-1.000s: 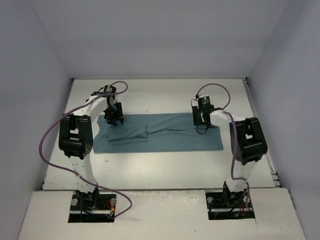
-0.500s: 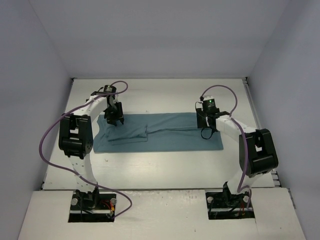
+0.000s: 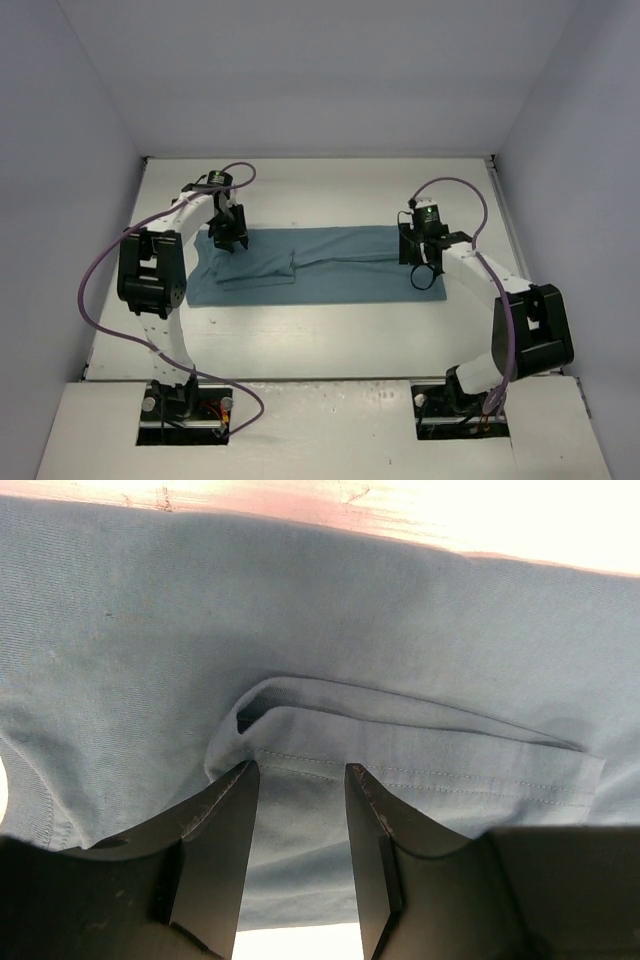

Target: Fold and stack the t-shirts

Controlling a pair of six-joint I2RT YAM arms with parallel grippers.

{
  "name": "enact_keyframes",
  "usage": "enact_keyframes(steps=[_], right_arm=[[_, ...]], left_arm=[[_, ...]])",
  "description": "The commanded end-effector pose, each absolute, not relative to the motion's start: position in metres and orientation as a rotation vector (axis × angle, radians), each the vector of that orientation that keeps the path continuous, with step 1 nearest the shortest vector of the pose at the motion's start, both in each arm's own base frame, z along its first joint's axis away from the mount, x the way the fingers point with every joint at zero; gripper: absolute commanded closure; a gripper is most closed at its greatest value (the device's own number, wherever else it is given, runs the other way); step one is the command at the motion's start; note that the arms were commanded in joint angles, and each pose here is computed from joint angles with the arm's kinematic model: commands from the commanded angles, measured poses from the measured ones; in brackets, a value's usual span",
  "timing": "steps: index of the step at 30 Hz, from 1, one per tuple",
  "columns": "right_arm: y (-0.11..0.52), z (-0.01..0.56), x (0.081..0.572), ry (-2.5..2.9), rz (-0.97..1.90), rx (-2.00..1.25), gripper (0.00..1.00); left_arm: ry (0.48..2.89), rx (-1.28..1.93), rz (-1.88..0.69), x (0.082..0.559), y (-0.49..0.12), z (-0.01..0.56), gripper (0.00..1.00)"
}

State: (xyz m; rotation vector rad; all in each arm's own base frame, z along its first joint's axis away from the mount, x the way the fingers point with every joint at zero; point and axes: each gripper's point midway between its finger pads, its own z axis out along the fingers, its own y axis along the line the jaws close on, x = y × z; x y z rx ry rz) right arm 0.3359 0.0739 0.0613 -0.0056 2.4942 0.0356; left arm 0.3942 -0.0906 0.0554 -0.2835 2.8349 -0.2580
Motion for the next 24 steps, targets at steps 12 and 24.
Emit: enact_keyframes(steps=[12, 24], right_arm=[[0.091, 0.07, 0.409, 2.43, 0.021, -0.078, 0.59], [0.078, 0.047, 0.354, 2.492, 0.021, -0.034, 0.59]], left_arm=[[2.712, -0.259, -0.294, 0.4, -0.095, 0.102, 0.63], [2.717, -0.269, -0.289, 0.399, -0.094, 0.1, 0.63]])
